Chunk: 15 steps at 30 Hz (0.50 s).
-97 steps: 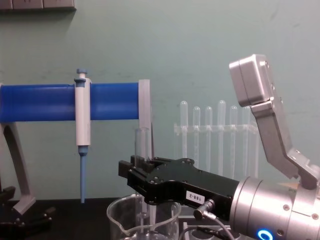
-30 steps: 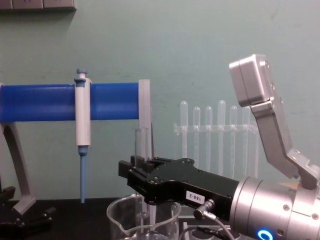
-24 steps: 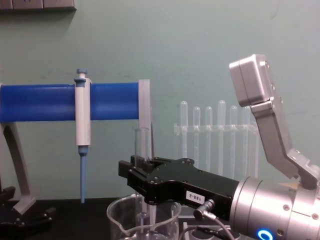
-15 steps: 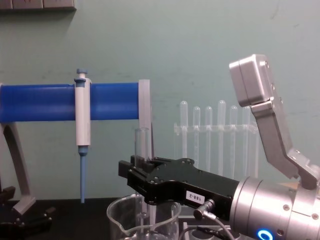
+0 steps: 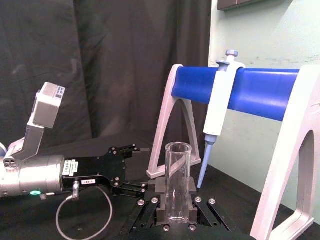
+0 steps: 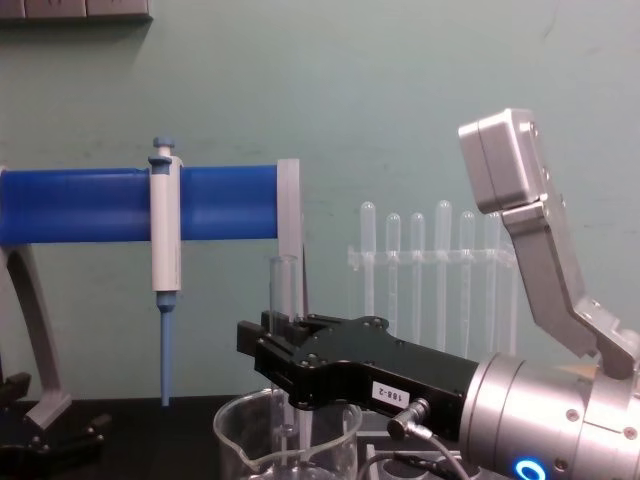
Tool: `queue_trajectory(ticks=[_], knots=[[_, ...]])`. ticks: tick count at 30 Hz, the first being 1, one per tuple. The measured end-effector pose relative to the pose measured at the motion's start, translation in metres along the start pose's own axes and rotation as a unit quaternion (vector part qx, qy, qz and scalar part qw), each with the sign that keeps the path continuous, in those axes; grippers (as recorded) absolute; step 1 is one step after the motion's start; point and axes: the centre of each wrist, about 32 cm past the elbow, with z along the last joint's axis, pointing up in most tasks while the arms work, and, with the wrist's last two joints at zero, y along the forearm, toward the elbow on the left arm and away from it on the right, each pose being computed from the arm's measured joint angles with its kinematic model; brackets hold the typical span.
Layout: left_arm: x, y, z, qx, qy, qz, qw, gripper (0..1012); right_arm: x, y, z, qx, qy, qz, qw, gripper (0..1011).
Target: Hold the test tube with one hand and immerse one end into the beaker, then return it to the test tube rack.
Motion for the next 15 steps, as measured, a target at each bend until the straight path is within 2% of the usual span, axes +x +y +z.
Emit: queue_trajectory(ticks=[15], knots=[[0.0000,0.0000,0.0000,0.000,0.000,0.000,1.0000,1000,-0.0004,0.0002,0.0014,0.001,-0.001,0.001,1.0000,225]])
